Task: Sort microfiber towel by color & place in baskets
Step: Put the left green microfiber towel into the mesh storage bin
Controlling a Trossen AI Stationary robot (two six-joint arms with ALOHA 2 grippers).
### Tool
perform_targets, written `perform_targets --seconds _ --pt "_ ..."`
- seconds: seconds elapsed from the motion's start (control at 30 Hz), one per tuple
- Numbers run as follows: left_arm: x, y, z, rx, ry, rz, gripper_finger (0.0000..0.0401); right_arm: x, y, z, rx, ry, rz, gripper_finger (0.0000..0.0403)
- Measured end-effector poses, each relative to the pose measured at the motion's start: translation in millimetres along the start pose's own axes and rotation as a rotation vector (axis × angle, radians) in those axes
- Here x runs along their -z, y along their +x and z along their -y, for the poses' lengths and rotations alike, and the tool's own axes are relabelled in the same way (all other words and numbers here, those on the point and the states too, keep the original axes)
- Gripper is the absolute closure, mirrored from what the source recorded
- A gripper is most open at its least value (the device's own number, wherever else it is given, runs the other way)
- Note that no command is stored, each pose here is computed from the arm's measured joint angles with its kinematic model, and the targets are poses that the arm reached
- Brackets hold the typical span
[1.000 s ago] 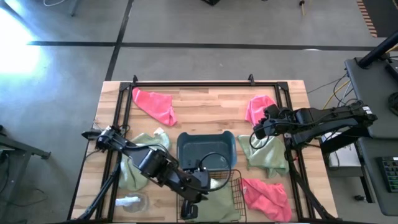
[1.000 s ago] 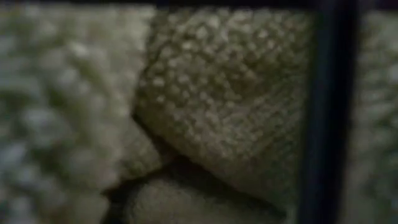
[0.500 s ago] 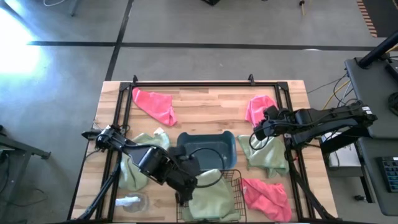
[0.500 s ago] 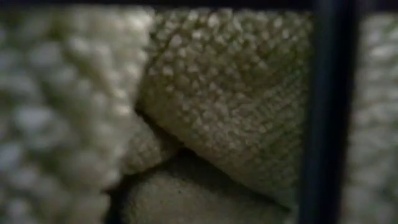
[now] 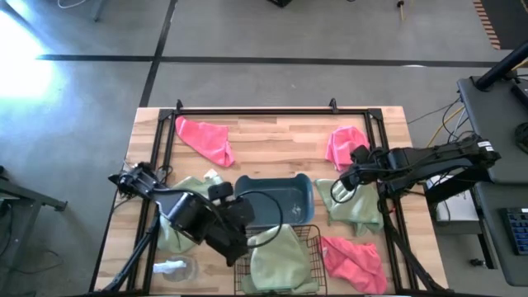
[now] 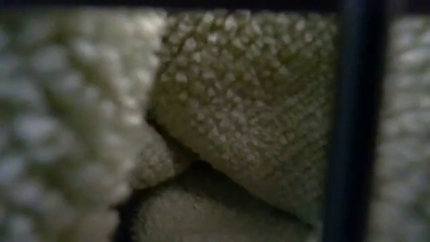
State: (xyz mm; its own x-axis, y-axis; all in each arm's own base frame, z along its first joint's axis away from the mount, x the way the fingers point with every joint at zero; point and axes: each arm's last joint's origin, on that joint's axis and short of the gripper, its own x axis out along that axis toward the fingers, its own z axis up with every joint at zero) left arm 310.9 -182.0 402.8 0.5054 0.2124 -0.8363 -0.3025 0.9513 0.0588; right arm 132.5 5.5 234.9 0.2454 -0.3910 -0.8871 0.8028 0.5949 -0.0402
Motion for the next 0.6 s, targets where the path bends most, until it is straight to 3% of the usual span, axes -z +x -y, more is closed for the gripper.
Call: perform_targets --seconds 0.37,0.6 --pt "27 -14 -25 -0.028 0.122 -0.034 0.0298 11 13 3 0.019 -0.049 -0.071 0.0335" --pt "59 -8 -59 -0.116 0.042 -0.089 0.0298 11 13 3 0.02 -0.038 -0.071 0.0335"
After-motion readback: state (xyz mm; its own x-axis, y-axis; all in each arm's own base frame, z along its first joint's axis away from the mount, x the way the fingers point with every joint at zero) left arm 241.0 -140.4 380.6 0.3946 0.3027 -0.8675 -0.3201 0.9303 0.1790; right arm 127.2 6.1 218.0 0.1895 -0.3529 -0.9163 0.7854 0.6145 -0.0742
